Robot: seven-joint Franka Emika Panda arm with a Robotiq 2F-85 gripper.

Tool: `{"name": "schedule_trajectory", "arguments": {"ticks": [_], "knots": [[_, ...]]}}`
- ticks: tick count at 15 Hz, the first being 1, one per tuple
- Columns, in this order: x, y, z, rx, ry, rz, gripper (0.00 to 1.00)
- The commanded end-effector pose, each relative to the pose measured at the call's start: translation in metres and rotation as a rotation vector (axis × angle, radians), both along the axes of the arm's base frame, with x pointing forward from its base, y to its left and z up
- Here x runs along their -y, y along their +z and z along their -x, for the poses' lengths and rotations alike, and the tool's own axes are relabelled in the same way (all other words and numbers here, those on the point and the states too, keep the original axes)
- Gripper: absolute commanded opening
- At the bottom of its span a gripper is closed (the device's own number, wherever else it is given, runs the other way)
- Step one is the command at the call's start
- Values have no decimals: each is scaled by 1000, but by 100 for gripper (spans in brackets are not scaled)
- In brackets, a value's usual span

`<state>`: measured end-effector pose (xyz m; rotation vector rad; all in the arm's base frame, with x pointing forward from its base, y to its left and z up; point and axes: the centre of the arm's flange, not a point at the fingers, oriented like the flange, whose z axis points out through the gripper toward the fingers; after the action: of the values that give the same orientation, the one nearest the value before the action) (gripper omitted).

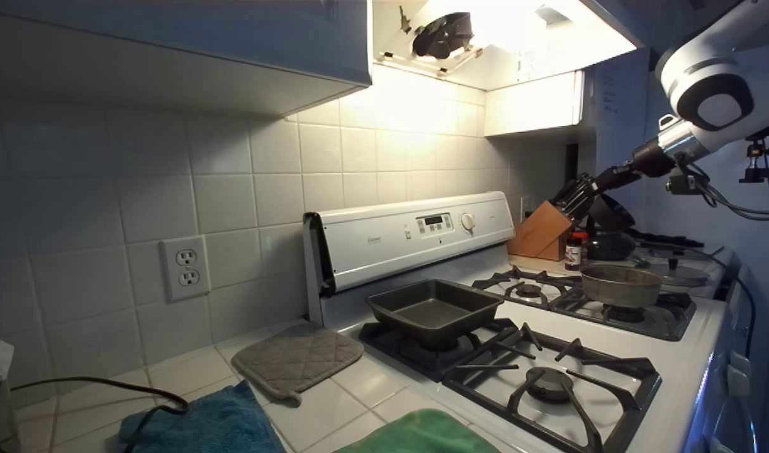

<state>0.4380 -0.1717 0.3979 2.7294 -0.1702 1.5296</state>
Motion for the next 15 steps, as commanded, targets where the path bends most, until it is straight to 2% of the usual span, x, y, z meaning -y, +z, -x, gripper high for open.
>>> {"name": "schedule_trajectory", "arguments": {"ticks": [1,9,15], "knots": [[13,7,-26,-124,-36,9,6],[40,-26,-60,-355,-68,8,6],[61,-36,-69,-440,-91,-2,6]]}}
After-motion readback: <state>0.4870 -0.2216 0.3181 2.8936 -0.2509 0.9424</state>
